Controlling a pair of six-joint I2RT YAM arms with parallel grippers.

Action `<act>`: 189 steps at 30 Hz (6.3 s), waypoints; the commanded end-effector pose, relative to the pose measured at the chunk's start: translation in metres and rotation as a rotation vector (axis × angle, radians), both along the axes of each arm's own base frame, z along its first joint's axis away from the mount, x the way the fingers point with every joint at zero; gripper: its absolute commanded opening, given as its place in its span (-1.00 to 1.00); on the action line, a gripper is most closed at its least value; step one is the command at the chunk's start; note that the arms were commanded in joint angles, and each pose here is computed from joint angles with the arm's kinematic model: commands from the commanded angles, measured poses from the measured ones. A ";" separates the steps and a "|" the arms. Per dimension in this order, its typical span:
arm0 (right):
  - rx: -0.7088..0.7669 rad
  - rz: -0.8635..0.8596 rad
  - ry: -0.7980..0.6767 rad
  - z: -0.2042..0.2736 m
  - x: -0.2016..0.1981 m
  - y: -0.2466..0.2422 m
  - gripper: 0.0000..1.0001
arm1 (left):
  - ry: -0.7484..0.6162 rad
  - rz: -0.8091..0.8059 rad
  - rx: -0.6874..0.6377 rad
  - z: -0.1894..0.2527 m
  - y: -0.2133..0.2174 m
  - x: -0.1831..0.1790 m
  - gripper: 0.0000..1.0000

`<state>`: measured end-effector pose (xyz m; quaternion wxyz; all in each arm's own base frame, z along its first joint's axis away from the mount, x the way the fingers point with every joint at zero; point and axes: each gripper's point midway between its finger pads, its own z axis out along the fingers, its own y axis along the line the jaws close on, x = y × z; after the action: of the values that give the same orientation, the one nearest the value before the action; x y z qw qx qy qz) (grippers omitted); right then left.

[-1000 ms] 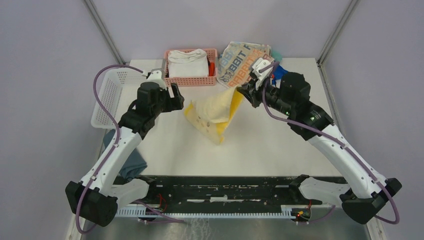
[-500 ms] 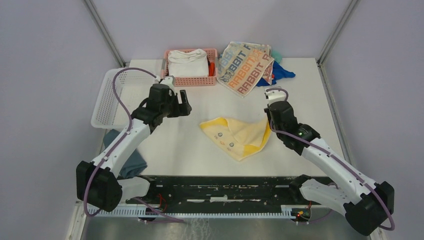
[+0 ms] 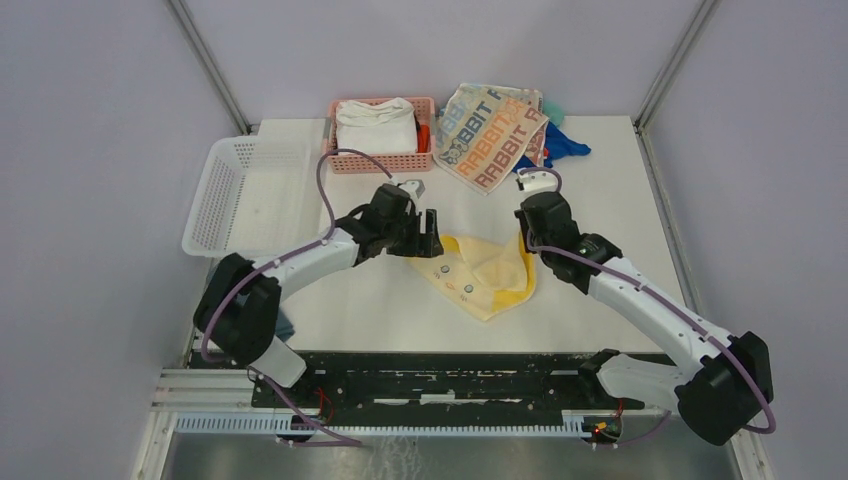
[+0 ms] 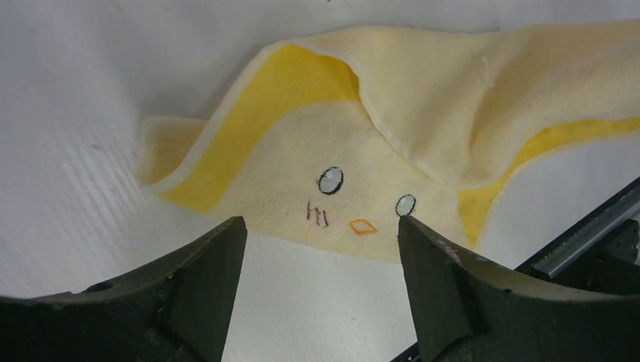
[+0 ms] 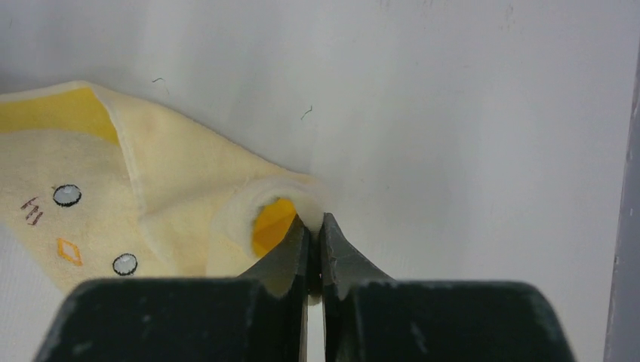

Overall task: Roll the towels
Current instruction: Place the towel at the center of the board, then flatten out the towel at the center of the board.

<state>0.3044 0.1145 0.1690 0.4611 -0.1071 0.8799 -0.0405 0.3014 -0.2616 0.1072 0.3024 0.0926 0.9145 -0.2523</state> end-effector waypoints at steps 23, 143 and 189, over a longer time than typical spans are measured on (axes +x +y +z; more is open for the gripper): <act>0.281 0.513 -0.103 0.106 -0.026 0.089 -0.99 | 0.058 -0.178 -0.568 0.027 -0.168 0.113 0.53; 0.122 -0.317 0.321 -0.030 0.039 -0.053 -1.00 | -0.165 0.441 0.211 0.085 0.153 0.089 -0.95; 0.169 -0.408 0.329 -0.024 0.088 -0.069 -1.00 | -0.133 0.533 0.053 0.052 0.147 0.108 -0.95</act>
<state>0.3372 0.0508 0.1284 0.2254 0.0764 0.9708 -0.0288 0.3487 -0.1107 0.1300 0.3408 -0.1193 0.9241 -0.1254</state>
